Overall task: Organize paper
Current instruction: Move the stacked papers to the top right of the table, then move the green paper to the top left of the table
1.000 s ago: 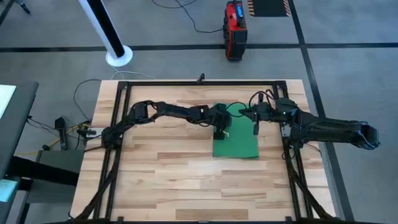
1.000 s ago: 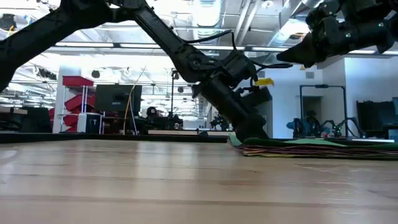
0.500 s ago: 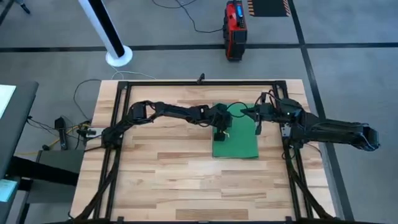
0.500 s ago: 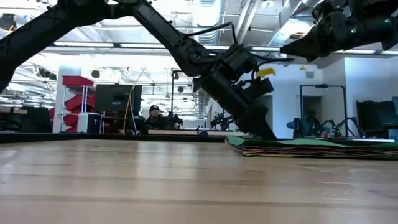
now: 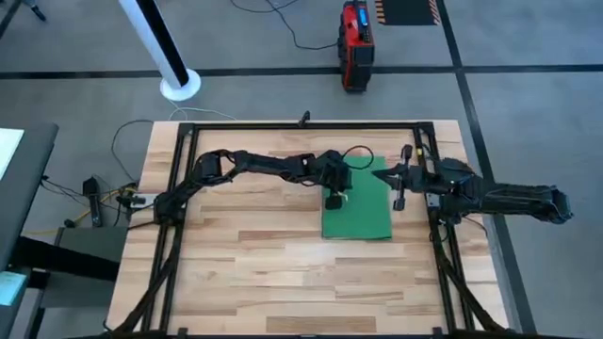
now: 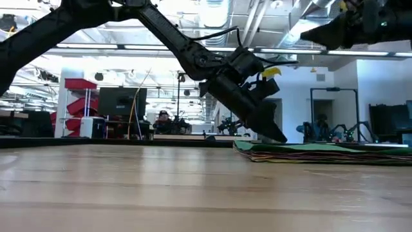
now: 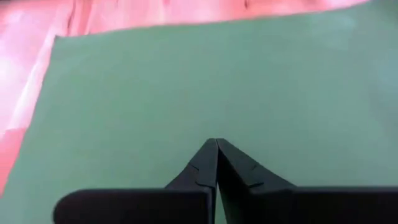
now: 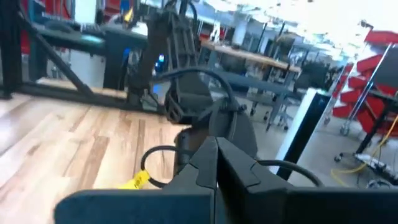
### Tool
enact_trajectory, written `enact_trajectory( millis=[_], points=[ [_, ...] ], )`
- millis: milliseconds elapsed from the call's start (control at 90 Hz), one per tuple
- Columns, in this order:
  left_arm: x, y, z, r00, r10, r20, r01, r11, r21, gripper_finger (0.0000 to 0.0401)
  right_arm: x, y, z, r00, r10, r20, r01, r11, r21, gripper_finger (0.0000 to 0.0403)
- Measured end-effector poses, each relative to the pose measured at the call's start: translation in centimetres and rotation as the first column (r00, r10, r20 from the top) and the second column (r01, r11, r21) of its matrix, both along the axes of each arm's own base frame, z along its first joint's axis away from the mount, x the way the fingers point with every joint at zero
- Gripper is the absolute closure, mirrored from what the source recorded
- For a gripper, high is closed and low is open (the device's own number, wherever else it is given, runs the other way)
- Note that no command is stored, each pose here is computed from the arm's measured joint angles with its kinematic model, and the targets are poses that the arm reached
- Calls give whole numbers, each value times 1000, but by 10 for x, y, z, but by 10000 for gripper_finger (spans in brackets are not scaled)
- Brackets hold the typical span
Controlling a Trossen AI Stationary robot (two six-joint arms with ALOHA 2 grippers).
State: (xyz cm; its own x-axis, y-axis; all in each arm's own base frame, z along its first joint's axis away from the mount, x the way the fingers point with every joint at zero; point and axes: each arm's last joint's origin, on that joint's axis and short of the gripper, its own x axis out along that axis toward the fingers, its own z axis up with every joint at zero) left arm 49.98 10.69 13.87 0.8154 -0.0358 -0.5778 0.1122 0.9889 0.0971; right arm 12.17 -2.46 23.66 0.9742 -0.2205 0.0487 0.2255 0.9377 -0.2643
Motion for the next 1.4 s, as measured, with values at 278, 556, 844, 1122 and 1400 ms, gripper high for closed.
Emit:
enact_trajectory(
  millis=[278, 556, 844, 1122, 1400],
  points=[
    [-1, -3, 35, 992, -40, 122, 47, 998, -50, 401, -19, -1, -8, 999, -39, 7, 38, 998, 59, 403],
    [-8, -19, 62, 986, -121, 119, 128, 991, -50, 401, -30, 2, -10, 999, -39, 1, 39, 996, 80, 403],
    [-6, -35, 62, 980, -160, 122, 173, 979, -107, 401, -32, 2, -10, 999, -39, 13, 38, 996, 85, 403],
    [-3, -47, 62, 962, -171, 211, 207, 965, -160, 401, -31, 2, -13, 999, -40, 10, 39, 996, 86, 403],
    [-17, -49, 41, 900, -73, 429, 217, 930, -295, 401, -31, 2, -13, 999, -40, 10, 39, 996, 86, 403]
  ],
)
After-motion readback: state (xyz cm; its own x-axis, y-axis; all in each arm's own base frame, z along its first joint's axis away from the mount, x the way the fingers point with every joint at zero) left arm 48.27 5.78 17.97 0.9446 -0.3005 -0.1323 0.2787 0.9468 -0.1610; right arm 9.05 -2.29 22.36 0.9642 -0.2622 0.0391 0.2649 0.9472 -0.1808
